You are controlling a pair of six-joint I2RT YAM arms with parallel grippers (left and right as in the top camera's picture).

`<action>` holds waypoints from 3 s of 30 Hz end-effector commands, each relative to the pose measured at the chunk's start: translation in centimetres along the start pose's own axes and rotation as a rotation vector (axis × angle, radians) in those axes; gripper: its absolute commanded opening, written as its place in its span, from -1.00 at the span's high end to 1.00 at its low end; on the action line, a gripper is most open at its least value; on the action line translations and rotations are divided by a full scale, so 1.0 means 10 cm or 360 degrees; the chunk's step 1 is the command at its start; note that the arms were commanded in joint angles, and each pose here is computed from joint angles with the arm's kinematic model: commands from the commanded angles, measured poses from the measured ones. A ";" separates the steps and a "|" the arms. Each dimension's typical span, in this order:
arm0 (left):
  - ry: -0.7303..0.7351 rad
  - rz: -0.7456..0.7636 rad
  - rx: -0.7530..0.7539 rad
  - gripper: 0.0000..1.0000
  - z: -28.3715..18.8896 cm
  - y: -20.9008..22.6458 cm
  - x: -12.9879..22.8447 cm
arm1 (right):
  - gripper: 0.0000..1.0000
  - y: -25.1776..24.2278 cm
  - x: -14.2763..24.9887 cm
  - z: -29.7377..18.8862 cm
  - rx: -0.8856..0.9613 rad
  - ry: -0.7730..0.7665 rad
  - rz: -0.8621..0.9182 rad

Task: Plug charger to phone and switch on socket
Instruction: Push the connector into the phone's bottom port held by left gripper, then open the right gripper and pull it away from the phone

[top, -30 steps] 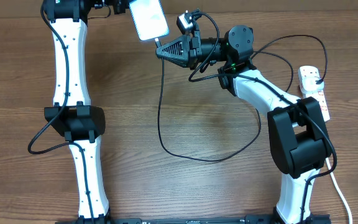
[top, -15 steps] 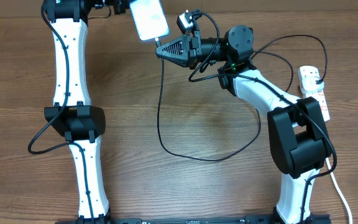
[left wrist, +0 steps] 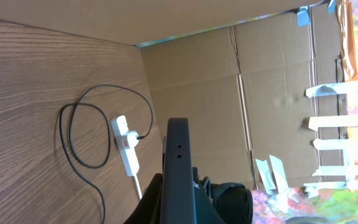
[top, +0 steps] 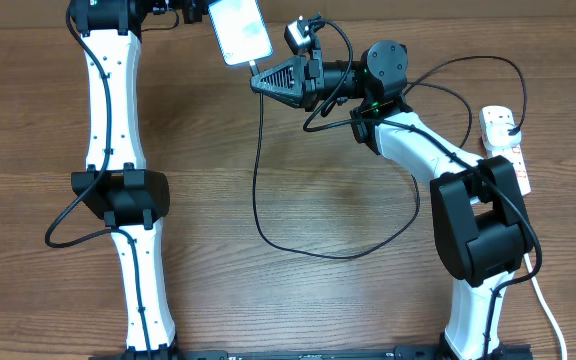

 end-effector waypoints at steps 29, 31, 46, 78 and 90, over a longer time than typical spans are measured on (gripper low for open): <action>0.0246 0.0173 0.0263 0.91 0.17 -0.22 0.17 | 0.89 0.05 -0.06 0.00 -0.0017 -0.0083 -0.0017; 0.0259 0.0184 0.0281 0.91 0.16 -0.23 0.18 | 0.89 0.05 -0.07 0.00 -0.0018 -0.0090 -0.0017; 0.0310 0.0201 0.0346 0.91 0.16 -0.26 0.21 | 0.89 0.00 -0.11 -0.05 0.0006 -0.0144 -0.0017; 0.0190 0.0235 0.0269 0.91 -0.10 -0.17 0.09 | -1.00 0.00 -0.11 -0.16 0.0028 -0.0083 -0.0072; 0.0139 0.0200 0.0239 0.91 -0.26 -0.12 0.05 | -1.00 -0.27 -0.17 -0.46 0.0175 -0.0059 0.0029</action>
Point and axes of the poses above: each gripper's point midway between its finger pads, its own z axis out along the fingers, its own y axis along the line the jaws close on, x = y × z, the point moved 9 cm from there along -z, back along the fingers, and after that the axes turned 5 degrees about z, right-handed, at the moved point
